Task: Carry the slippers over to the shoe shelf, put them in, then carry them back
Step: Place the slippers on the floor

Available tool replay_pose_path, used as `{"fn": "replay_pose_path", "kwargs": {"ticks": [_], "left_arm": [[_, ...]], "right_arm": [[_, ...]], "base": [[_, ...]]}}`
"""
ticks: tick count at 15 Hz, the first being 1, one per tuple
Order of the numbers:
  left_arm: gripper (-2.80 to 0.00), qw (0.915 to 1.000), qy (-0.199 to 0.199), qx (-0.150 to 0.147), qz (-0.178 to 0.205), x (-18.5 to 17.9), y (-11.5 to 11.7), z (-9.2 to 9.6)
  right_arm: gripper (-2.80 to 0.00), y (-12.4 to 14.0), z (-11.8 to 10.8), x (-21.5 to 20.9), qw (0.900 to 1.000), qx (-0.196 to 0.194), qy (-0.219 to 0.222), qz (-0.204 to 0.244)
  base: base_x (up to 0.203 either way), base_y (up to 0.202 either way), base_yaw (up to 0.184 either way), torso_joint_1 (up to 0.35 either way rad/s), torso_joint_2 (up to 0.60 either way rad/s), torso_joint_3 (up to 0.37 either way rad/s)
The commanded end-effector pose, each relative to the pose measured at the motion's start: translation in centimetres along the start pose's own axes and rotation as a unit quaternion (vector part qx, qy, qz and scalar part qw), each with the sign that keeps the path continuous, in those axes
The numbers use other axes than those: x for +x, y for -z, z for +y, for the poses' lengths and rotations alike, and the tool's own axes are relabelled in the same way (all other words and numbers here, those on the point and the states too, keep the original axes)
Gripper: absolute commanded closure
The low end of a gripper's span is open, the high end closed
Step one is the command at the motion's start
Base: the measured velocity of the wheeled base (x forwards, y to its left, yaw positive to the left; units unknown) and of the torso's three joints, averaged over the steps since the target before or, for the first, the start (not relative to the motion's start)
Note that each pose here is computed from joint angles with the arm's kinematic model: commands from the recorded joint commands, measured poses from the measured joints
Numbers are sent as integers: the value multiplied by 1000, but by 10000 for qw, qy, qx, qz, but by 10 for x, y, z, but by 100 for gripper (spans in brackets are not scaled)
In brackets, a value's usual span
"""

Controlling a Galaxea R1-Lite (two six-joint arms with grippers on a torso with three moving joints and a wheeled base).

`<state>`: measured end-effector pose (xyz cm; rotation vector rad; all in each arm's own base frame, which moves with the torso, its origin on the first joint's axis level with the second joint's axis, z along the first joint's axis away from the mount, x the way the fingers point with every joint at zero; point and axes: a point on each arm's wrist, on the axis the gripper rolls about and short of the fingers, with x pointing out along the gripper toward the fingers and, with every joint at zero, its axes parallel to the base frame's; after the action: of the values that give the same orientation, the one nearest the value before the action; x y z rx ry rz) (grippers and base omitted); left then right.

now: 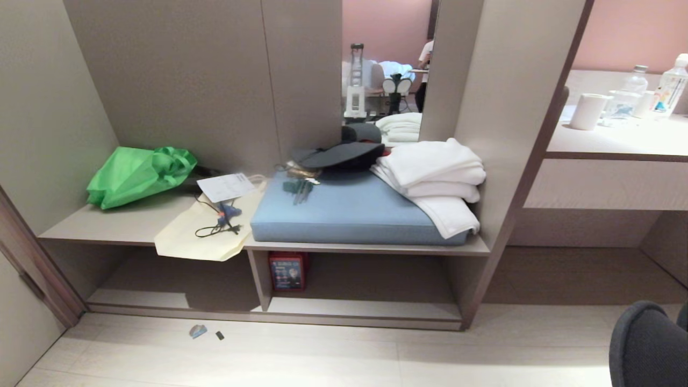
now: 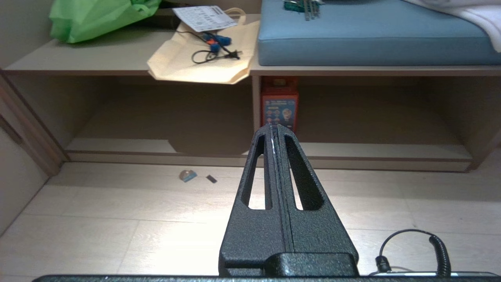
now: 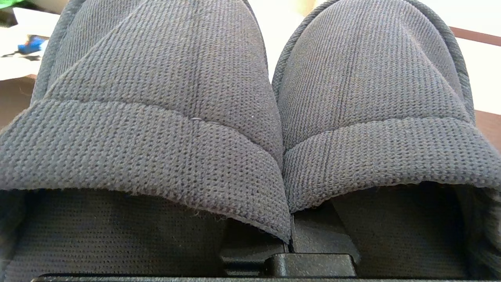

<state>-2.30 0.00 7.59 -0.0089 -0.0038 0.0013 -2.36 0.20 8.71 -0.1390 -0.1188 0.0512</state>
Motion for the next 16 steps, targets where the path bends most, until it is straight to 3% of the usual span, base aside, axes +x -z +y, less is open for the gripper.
{"fn": "replay_pose_path", "kwargs": {"ticks": [1, 16], "left_arm": [[0, 10000, 1, -1, 5, 0, 0, 0], [0, 10000, -1, -1, 4, 0, 0, 0]], "right_arm": [[0, 0, 0, 0, 10000, -4, -5, 7], [0, 0, 0, 0, 10000, -4, -5, 7]], "base": [[0, -200, 1, -2, 2, 2], [0, -197, 2, 2, 2, 4]]}}
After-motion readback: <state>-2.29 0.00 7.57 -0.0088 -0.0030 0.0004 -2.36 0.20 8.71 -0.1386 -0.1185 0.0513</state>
